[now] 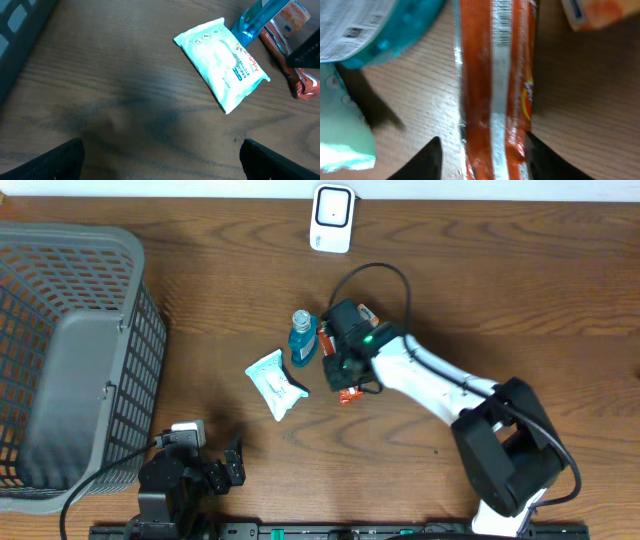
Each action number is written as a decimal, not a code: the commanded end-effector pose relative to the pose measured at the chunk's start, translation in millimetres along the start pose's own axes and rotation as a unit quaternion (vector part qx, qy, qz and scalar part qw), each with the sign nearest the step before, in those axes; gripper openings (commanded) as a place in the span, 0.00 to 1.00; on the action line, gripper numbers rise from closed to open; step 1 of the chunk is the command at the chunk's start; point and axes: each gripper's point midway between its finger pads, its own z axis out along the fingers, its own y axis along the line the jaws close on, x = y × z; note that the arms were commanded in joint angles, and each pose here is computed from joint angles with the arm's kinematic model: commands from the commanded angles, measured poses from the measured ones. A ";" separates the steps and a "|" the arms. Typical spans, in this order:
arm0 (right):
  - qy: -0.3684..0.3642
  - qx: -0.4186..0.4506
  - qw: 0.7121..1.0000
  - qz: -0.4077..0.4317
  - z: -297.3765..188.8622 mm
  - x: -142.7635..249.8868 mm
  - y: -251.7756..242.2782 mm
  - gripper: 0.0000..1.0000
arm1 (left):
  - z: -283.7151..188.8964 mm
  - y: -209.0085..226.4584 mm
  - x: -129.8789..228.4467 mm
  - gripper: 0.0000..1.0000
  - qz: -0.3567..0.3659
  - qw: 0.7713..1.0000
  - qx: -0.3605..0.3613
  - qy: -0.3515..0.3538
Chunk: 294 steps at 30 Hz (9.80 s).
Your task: Scan the item barcode
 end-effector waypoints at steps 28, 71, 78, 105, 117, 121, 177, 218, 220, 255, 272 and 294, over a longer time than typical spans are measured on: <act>0.044 0.122 0.991 -0.040 16.1 27.5 -25.3 0.01 | 1.2 1.0 10.7 0.99 -0.004 1.000 0.000 0.020; 0.050 -0.129 0.978 0.159 -49.9 17.4 -152.3 0.40 | 1.2 1.0 10.7 0.99 -0.004 1.000 0.000 0.020; -0.022 -0.127 0.989 0.074 -100.2 -1.3 -113.0 0.50 | 1.2 1.0 10.7 0.99 -0.004 1.000 0.000 0.020; 0.081 0.137 0.984 -0.077 5.1 50.0 -105.6 0.29 | 1.2 1.0 10.7 0.99 -0.004 1.000 0.000 0.020; 0.049 0.169 0.984 0.033 -3.7 29.9 -136.8 0.01 | 1.2 1.0 10.7 0.99 -0.004 1.000 0.000 0.020; 0.053 0.055 0.995 0.066 -9.4 21.9 -123.2 0.01 | 1.2 1.0 10.7 0.99 -0.004 1.000 0.000 0.020; 0.082 -0.175 0.981 -0.013 -10.1 57.3 -109.5 0.01 | 1.2 1.0 10.7 0.99 -0.004 1.000 0.000 0.020; 0.115 -0.040 0.991 -0.061 22.1 103.6 -119.4 0.01 | 1.2 1.0 10.7 0.99 -0.004 1.000 0.000 0.020; 0.112 -0.096 0.988 -0.043 18.7 102.9 -105.6 0.01 | 1.2 1.0 10.7 0.99 -0.004 1.000 0.000 0.020; -0.244 -0.609 0.713 -0.248 -155.9 -3.1 21.8 0.01 | 1.2 1.0 10.7 0.99 -0.004 1.000 0.000 0.020; 0.327 -0.566 0.627 0.424 -191.2 -18.1 17.5 0.01 | 1.2 1.0 10.7 0.99 -0.004 1.000 0.000 0.020; 0.268 -0.591 0.650 0.395 -198.5 12.1 3.8 0.01 | 1.2 1.0 10.7 0.99 -0.004 1.000 0.000 0.020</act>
